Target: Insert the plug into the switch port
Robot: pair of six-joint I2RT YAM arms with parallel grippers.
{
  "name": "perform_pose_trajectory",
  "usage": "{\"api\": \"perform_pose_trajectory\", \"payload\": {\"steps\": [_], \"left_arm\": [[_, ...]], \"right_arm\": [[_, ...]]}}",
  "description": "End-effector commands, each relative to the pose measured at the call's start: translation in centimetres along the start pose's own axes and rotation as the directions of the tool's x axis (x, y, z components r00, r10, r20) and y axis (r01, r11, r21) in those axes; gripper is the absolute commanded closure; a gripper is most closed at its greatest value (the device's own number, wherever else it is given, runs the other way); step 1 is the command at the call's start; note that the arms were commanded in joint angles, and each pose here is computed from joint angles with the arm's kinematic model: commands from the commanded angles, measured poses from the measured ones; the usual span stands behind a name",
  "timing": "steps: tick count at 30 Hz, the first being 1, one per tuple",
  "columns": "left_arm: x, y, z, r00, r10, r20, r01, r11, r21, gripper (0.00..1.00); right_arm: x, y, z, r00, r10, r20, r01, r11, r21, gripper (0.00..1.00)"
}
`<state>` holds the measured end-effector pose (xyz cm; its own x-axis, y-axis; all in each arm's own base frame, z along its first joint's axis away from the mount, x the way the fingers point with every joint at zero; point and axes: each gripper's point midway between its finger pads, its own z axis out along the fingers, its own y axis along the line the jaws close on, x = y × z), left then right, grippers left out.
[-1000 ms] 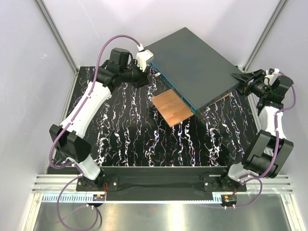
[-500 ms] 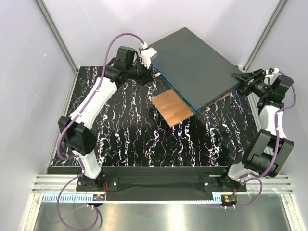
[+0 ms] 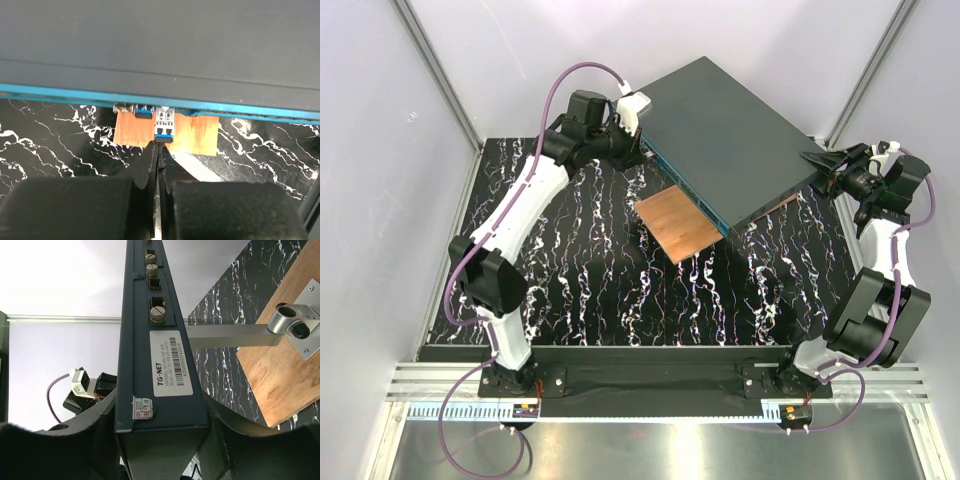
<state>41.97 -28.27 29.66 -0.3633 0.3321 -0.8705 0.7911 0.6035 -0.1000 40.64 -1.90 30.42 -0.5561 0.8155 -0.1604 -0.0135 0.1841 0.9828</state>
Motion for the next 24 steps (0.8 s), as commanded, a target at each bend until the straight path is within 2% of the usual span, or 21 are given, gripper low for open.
{"api": "perform_pose_trajectory", "payload": {"steps": [1, 12, 18, 24], "left_arm": [[-4.2, -1.2, -0.1, 0.991, 0.043, 0.124, -0.047, 0.998, 0.030, 0.99], [-6.4, -2.4, 0.7, 0.984, 0.022, 0.176, -0.032, 0.998, 0.050, 1.00], [-7.1, -2.4, 1.4, 0.978, -0.029, 0.205, 0.022, 0.999, 0.036, 1.00], [-8.5, -2.6, 1.4, 0.953, -0.127, 0.277, 0.131, 0.991, 0.004, 1.00]], "right_arm": [[0.2, 1.0, 1.2, 0.997, -0.078, -0.010, 0.078, 0.997, -0.022, 1.00], [0.5, 1.1, 1.1, 0.997, -0.076, -0.014, 0.075, 0.997, -0.027, 1.00], [0.6, 1.0, 1.1, 0.997, -0.077, -0.015, 0.077, 0.997, -0.029, 1.00], [0.6, 0.9, 1.2, 0.997, -0.073, -0.015, 0.072, 0.997, -0.029, 1.00]]}}
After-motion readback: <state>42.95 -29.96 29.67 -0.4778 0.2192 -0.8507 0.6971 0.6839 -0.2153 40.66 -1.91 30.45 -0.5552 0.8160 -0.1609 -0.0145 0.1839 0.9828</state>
